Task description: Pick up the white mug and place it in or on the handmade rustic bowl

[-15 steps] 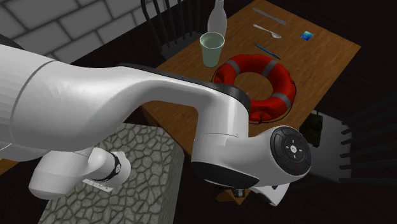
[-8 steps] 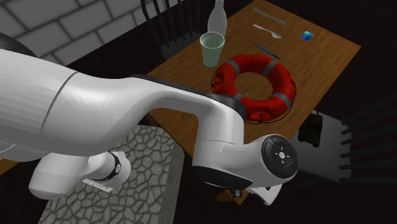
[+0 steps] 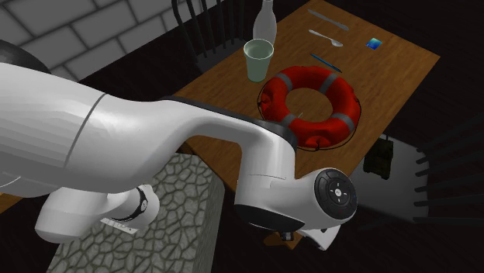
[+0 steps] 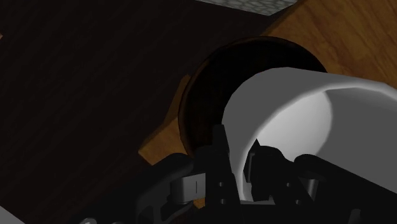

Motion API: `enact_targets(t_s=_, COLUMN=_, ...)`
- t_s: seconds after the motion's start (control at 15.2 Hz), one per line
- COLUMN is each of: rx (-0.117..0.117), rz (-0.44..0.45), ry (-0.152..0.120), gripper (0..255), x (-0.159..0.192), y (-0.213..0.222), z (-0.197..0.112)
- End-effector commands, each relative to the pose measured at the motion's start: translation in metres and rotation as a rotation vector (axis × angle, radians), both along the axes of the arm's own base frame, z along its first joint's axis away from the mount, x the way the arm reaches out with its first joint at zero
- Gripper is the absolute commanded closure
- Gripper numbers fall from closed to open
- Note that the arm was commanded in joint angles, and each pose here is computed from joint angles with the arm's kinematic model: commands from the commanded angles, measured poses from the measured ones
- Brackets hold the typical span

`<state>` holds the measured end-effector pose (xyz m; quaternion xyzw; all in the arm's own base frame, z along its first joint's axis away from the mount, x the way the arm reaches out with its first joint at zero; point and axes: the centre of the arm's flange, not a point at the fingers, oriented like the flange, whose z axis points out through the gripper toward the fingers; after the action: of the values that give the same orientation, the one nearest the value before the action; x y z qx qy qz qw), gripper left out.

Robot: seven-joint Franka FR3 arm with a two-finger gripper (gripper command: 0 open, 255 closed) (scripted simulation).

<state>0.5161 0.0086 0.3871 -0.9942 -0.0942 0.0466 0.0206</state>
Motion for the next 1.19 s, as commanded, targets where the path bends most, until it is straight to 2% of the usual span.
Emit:
enact_targets(t_s=0.0, rx=0.000, rz=0.000, ry=0.000, gripper=255, x=0.000, y=0.000, z=0.000)
enact_targets(t_s=0.07, rx=0.000, rz=0.000, ry=0.000, gripper=255, x=0.000, y=0.000, z=0.000)
enact_targets(t_s=0.13, rx=0.000, rz=0.000, ry=0.000, gripper=0, x=0.000, y=0.000, z=0.000)
enact_targets(t_s=0.46, rx=0.000, rz=0.000, ry=0.000, gripper=0, x=0.000, y=0.000, z=0.000)
enact_targets(t_s=0.73, rx=0.000, rz=0.000, ry=0.000, gripper=0, x=0.005, y=-0.002, z=0.050)
enact_targets(t_s=1.12, rx=0.000, rz=0.000, ry=0.000, gripper=0, x=0.005, y=-0.002, z=0.050)
